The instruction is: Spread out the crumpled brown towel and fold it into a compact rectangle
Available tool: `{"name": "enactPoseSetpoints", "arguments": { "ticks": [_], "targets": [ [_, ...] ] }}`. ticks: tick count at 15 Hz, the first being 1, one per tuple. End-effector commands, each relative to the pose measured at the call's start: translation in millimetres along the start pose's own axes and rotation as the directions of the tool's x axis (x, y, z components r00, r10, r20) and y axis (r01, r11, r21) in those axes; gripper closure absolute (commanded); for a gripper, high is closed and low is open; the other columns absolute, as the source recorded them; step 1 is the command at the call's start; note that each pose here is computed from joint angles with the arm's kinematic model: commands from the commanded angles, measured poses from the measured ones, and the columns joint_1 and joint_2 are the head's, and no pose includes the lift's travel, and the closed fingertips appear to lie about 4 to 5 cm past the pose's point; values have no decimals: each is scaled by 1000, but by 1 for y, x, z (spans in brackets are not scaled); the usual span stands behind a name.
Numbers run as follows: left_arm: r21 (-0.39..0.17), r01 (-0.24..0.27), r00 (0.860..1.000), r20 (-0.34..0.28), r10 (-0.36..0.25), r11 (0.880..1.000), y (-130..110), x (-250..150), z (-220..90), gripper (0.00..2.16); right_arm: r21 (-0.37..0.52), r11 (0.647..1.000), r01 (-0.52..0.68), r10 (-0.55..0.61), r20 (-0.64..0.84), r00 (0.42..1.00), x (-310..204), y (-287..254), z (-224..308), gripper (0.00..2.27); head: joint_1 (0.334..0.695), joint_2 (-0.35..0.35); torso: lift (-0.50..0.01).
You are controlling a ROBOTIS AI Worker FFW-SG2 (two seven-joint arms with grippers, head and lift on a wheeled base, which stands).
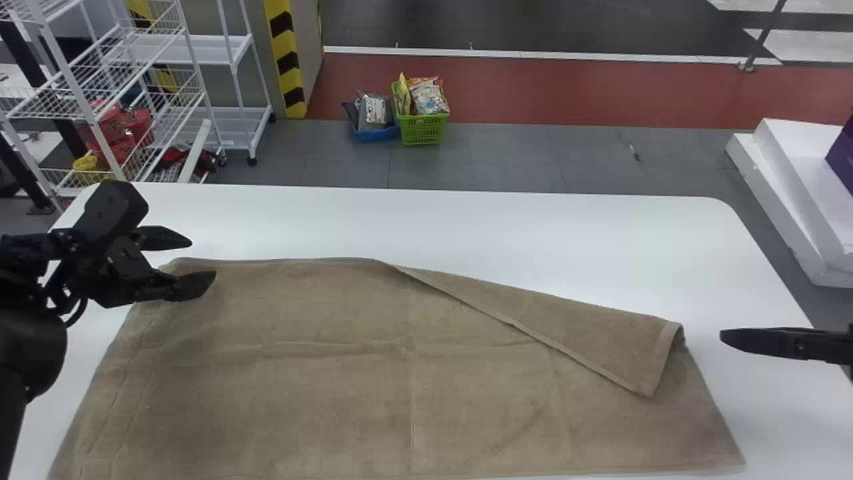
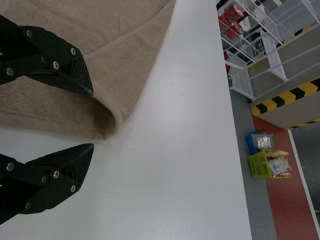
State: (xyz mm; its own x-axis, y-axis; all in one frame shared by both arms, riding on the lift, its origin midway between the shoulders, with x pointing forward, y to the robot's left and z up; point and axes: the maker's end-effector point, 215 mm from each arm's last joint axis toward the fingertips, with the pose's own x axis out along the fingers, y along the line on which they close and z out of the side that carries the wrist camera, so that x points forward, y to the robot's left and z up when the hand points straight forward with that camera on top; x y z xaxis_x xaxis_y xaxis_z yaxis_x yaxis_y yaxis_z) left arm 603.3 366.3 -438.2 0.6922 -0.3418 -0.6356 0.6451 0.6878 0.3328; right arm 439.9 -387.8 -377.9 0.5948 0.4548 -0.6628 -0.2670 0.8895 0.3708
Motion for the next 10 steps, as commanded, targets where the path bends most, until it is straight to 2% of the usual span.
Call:
{"name": "enactPoseSetpoints", "arguments": {
  "ticks": [1, 2, 3, 4, 8, 10],
  "targets": [
    [-22, 19, 999, -38, -20, 1000, 1, 3, -7, 454, -1, 1000, -5, 5, 3, 1000, -1, 1, 1, 572, 695, -23, -127],
    [-32, 36, 998, -56, -38, 999, -3, 4, -11, 539, 3, 1000, -13, 13, 4, 1000, 0, 2, 1, 572, 695, -22, -127],
    [-45, 46, 996, -70, -49, 998, -4, 3, -15, 836, 2, 1000, -15, 15, 7, 1000, -1, 3, 2, 572, 695, -21, -127],
    [-43, 43, 997, -66, -46, 998, -2, 3, -12, 920, 3, 1000, -15, 15, 8, 1000, -1, 2, 2, 572, 695, -20, -127],
    [-49, 48, 997, -64, -51, 998, -9, 2, -17, 927, 3, 1000, -15, 15, 6, 1000, -1, 3, 0, 572, 695, -17, -127],
    [-44, 39, 997, -59, -41, 998, -12, -4, -19, 927, -27, 1000, -8, 8, -3, 1000, -2, 6, -3, 383, 695, -17, -127]
  ]
}}
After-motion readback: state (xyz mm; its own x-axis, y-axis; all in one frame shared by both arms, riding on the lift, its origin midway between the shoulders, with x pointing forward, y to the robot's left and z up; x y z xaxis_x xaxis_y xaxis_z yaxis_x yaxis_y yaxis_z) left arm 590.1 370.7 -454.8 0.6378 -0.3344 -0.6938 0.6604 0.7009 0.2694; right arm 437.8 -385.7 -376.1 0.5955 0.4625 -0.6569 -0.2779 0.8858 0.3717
